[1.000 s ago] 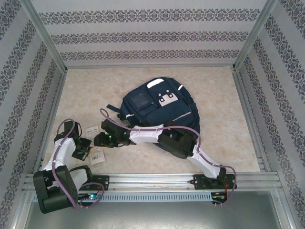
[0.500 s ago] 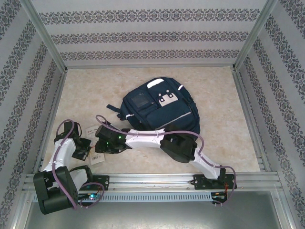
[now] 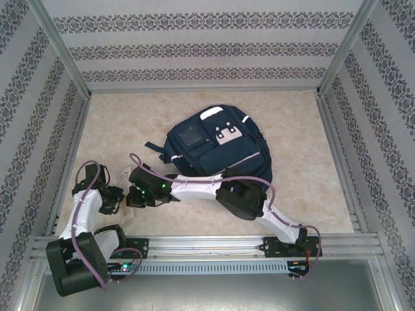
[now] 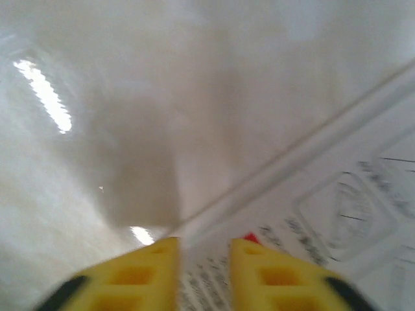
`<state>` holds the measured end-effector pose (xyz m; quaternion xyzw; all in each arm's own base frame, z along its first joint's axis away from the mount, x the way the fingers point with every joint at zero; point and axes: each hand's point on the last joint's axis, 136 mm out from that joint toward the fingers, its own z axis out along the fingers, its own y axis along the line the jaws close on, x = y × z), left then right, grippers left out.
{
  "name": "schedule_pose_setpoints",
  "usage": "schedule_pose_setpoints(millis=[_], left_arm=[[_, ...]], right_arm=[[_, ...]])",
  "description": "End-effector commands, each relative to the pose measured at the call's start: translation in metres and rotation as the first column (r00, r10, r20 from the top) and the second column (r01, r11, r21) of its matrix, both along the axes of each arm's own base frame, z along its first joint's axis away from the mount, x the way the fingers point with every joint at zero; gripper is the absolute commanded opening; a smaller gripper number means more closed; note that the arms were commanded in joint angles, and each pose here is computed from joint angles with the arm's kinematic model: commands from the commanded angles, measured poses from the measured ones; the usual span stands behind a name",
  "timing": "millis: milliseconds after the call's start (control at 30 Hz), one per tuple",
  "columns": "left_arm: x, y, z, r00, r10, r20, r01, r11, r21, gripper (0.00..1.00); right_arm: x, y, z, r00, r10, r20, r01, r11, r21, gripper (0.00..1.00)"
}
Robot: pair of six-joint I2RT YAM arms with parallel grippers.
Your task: Pack the student bag
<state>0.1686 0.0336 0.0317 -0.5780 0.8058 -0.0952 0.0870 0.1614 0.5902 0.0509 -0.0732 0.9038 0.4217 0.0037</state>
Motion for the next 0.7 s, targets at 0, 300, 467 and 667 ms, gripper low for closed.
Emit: schedule_pose_setpoints(millis=[0, 300, 467, 667], left_arm=[[0.026, 0.001, 0.047, 0.978, -0.131, 0.164, 0.123, 0.991, 0.058, 0.48], [0.085, -0.067, 0.147, 0.683, -0.397, 0.613, 0.514, 0.858, -0.016, 0.62], [0.088, -0.131, 0.218, 0.318, -0.499, 0.806, 0.736, 0.666, 0.122, 0.58], [0.076, -0.176, 0.245, 0.107, -0.683, 0.722, 0.798, 0.492, 0.348, 0.64]], right_arm=[[-0.001, -0.005, 0.029, 0.994, 0.016, 0.107, -0.021, 0.999, 0.045, 0.00], [0.036, -0.094, 0.111, 0.925, -0.045, 0.377, 0.041, 0.999, 0.018, 0.00], [0.053, -0.195, 0.153, 0.857, -0.109, 0.503, 0.151, 0.988, -0.043, 0.00], [0.057, -0.335, 0.179, 0.724, -0.195, 0.662, 0.371, 0.919, -0.136, 0.00]])
